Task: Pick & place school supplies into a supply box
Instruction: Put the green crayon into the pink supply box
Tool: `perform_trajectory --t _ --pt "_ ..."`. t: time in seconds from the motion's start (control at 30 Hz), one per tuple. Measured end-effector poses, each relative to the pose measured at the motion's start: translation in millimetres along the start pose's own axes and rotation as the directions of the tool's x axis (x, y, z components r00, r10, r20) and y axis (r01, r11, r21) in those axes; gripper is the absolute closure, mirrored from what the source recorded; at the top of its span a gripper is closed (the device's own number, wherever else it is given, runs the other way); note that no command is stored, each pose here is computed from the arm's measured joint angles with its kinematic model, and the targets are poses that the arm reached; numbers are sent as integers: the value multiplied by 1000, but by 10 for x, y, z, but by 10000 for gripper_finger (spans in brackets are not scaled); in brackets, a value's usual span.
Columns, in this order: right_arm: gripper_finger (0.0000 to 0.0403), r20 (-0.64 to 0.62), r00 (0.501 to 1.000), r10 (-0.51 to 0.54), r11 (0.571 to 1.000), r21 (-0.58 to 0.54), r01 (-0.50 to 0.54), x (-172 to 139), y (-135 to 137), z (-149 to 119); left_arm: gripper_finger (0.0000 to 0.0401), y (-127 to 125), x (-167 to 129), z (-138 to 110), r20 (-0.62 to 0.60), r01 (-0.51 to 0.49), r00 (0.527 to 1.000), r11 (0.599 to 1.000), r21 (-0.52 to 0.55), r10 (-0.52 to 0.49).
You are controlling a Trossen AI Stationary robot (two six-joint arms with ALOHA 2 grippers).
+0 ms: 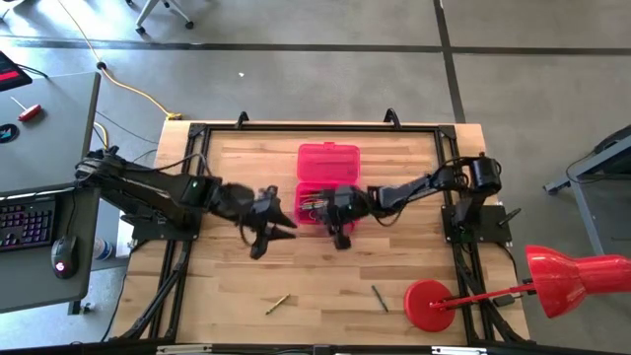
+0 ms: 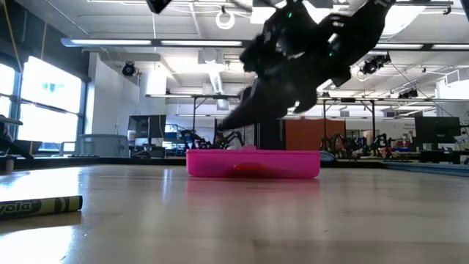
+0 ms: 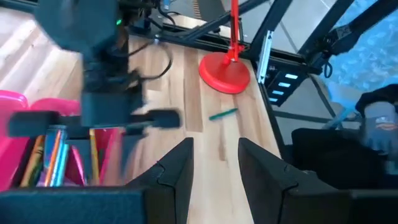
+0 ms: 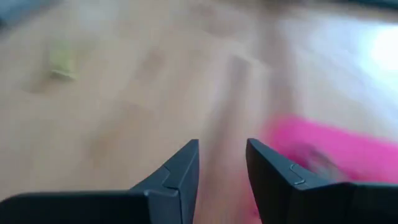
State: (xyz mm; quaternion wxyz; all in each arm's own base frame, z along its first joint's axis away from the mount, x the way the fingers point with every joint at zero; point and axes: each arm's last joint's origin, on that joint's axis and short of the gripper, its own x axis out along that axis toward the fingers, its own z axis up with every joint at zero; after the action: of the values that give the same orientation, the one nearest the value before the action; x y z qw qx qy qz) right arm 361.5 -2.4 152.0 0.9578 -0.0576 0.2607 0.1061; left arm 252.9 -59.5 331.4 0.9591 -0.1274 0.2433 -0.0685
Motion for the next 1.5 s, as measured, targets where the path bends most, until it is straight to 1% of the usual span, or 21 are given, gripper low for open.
perform_trajectory --t 0.07,0.13,0.2,0.27,0.3,0.37,0.43,0.5,0.6,0.7,0.8,0.9,0.97,1.03,1.17,1.23,1.37,1.5 --pt "291 56 995 88 996 -37 -86 26 182 75 245 -138 -5 -51 -1 -2 1000 1000 11 2" --pt "291 115 984 139 988 -89 -129 45 382 160 245 -277 -12 -107 9 -28 1000 1000 9 28" --pt "291 180 970 162 977 -165 -133 59 598 244 245 -404 -34 -161 33 -76 997 997 11 76" --pt "291 244 957 157 968 -231 -100 89 818 299 245 -499 -75 -207 62 -134 989 991 21 133" --pt "291 274 950 147 966 -247 -78 116 914 309 245 -522 -107 -226 73 -168 983 986 22 166" --pt "291 303 937 173 955 -283 -85 198 1078 305 245 -547 -196 -239 99 -214 972 977 10 212" --pt "291 296 925 239 934 -331 -135 331 1194 308 245 -546 -298 -216 135 -239 962 971 -13 239" --pt "291 289 910 297 918 -348 -190 509 1264 340 245 -521 -372 -204 143 -252 957 968 -17 251" --pt "291 296 895 333 917 -323 -234 800 1319 440 245 -497 -454 -191 152 -252 956 967 -22 252" --pt "291 237 908 346 911 -315 -265 1083 1351 497 245 -489 -478 -192 150 -254 955 967 -20 254" --pt "291 167 897 409 886 -311 -345 1341 1395 481 245 -482 -488 -204 138 -251 958 968 -20 251" --pt "291 167 868 468 863 -299 -408 1527 1436 490 245 -478 -492 -214 125 -248 960 968 -27 249" --pt "291 169 860 481 859 -289 -424 1612 1453 483 245 -477 -488 -221 118 -248 961 969 -24 249" --pt "291 156 864 479 859 -285 -425 1679 1453 436 245 -479 -489 -222 115 -240 964 970 -24 241" --pt "291 108 875 472 845 -336 -415 1761 1441 291 245 -478 -488 -228 106 -238 965 971 -19 238" --pt "291 104 876 472 842 -348 -412 1793 1420 243 245 -477 -489 -225 112 -244 963 970 -12 243" --pt "291 94 876 474 845 -330 -422 1831 1365 183 245 -476 -489 -224 114 -251 962 968 25 247" --pt "293 85 879 468 848 -323 -421 1839 1315 167 245 -472 -489 -231 108 -256 962 966 38 251"
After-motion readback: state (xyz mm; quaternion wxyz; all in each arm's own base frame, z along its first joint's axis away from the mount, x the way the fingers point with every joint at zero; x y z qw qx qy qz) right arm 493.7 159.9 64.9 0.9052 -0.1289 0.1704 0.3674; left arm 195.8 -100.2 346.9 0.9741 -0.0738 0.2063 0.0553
